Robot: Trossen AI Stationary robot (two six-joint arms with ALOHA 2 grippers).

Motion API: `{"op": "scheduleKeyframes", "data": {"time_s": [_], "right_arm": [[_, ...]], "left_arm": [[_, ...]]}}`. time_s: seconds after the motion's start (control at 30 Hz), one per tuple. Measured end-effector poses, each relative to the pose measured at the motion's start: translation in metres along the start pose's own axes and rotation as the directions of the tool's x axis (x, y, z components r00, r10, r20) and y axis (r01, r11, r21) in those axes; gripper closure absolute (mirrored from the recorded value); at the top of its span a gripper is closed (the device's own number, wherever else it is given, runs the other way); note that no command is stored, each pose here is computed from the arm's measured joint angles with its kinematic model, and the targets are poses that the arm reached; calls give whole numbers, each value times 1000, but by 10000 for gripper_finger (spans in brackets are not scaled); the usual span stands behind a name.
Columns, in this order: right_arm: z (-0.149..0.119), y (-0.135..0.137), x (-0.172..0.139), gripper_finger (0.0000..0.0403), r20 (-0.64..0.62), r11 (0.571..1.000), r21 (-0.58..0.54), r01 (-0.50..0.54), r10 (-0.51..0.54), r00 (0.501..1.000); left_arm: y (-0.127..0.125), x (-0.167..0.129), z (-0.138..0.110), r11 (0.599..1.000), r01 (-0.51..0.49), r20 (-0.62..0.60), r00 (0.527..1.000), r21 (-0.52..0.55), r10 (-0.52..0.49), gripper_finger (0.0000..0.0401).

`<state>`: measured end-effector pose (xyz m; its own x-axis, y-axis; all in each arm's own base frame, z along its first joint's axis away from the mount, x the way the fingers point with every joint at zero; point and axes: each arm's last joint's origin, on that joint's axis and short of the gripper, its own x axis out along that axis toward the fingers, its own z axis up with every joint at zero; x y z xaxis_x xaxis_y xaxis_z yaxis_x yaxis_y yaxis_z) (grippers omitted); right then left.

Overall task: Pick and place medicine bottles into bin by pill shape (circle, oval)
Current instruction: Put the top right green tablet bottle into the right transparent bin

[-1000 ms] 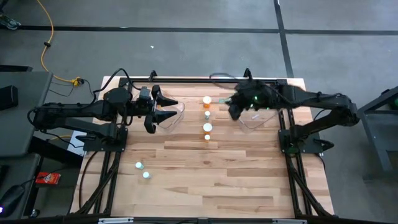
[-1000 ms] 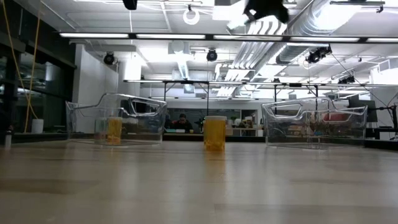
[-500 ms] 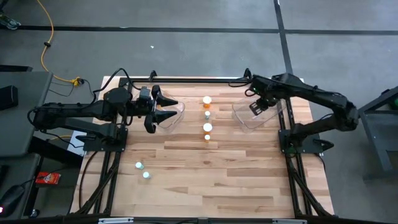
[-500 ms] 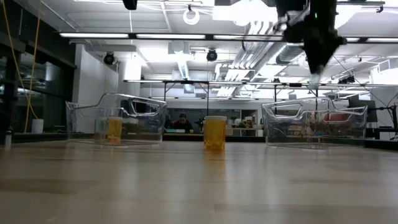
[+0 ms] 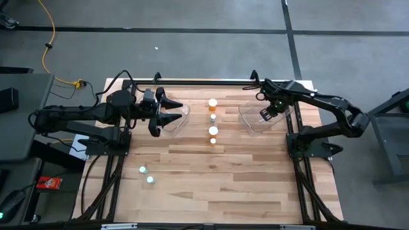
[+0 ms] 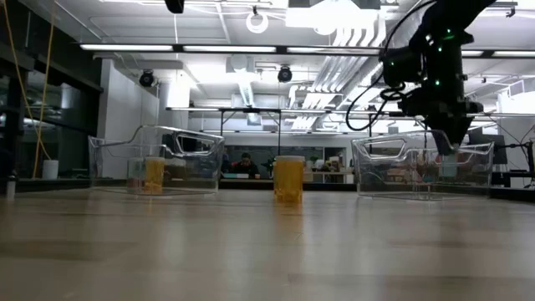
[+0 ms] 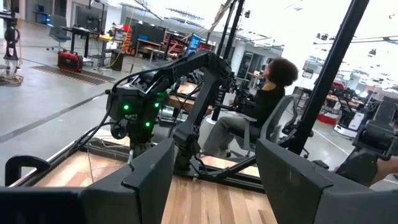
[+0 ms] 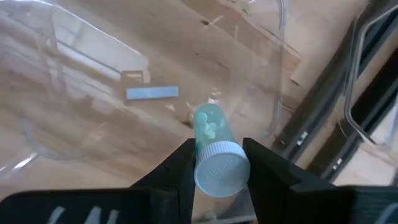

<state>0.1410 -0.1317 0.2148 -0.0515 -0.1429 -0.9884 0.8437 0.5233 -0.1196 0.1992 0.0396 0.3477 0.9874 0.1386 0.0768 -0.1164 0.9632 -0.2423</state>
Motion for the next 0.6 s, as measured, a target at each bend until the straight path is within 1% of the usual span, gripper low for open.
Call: {"op": "scheduleKeyframes", "data": {"time_s": [0.2,0.4,0.6], "right_arm": [[-2,-4,11,298,-2,1000,-31,2,-2,1000],[-1,-7,12,298,-12,1000,-8,1,-1,1000],[0,-9,16,298,-51,1000,5,-6,6,999]], "left_arm": [[0,0,0,1000,-3,1,1000,0,3,188],[0,0,0,1000,-11,3,1000,0,11,188],[0,0,0,1000,-10,3,1000,0,10,188]]}}
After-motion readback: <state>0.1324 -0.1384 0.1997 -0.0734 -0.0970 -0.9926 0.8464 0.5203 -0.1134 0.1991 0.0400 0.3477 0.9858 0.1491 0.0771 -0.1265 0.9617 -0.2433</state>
